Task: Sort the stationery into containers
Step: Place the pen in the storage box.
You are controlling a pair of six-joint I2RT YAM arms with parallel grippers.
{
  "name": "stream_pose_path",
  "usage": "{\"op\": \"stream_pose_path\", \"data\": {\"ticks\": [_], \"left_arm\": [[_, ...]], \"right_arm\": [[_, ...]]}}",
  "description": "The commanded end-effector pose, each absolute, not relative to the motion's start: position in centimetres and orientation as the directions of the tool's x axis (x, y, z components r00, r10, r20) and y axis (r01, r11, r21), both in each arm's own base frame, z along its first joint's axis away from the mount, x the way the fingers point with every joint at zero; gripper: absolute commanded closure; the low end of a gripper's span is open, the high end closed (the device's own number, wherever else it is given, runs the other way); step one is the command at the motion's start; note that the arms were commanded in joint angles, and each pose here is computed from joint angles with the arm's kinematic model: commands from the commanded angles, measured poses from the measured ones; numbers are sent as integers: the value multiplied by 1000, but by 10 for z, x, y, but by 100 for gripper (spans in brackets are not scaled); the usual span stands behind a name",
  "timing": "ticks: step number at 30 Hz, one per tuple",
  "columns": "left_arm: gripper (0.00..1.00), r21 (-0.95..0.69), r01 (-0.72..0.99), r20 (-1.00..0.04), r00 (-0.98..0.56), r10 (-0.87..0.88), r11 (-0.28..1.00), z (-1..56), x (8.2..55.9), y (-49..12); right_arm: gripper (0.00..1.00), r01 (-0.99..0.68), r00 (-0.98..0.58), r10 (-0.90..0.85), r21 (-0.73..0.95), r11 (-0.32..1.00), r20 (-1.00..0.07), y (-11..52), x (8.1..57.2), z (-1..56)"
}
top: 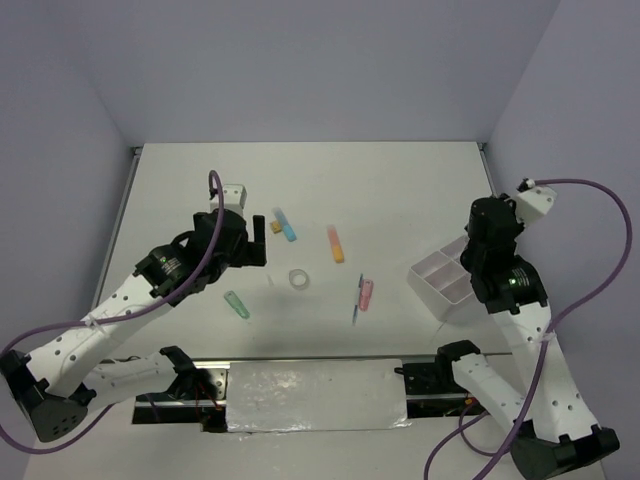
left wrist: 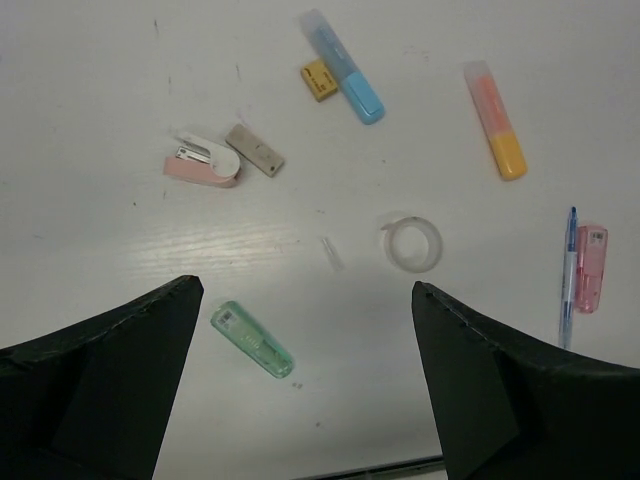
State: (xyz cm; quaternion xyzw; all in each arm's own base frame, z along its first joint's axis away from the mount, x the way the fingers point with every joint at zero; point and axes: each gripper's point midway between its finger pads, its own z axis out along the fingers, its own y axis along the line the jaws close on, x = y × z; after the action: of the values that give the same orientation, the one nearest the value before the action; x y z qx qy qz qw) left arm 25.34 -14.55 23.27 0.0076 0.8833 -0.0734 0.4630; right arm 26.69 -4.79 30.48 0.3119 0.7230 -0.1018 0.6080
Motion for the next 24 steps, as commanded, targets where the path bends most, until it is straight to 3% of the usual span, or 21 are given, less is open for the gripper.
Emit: {"op": "stream_pose_path", "data": {"ticks": [1,8,12,24], "left_arm": [[1,-76,79,-844,-535,-23,994,242,258,-136],[1,-21,21,-835,-550,-6,1000,233,260,-121],[1,-44,70,-833,-553,2,997,231,258,-129],[1,-60,142,-814,-580,34,988,223,256,-143]], "right_arm": [[100,749,-18,295,183,637,-955,-91,225,314],[100,861,-67,284,88,501,-956,-115,209,268],[100,853,40,289,183,488,-957,-123,219,262],[98,879,15,285,149,453,-958,-146,241,229]]}}
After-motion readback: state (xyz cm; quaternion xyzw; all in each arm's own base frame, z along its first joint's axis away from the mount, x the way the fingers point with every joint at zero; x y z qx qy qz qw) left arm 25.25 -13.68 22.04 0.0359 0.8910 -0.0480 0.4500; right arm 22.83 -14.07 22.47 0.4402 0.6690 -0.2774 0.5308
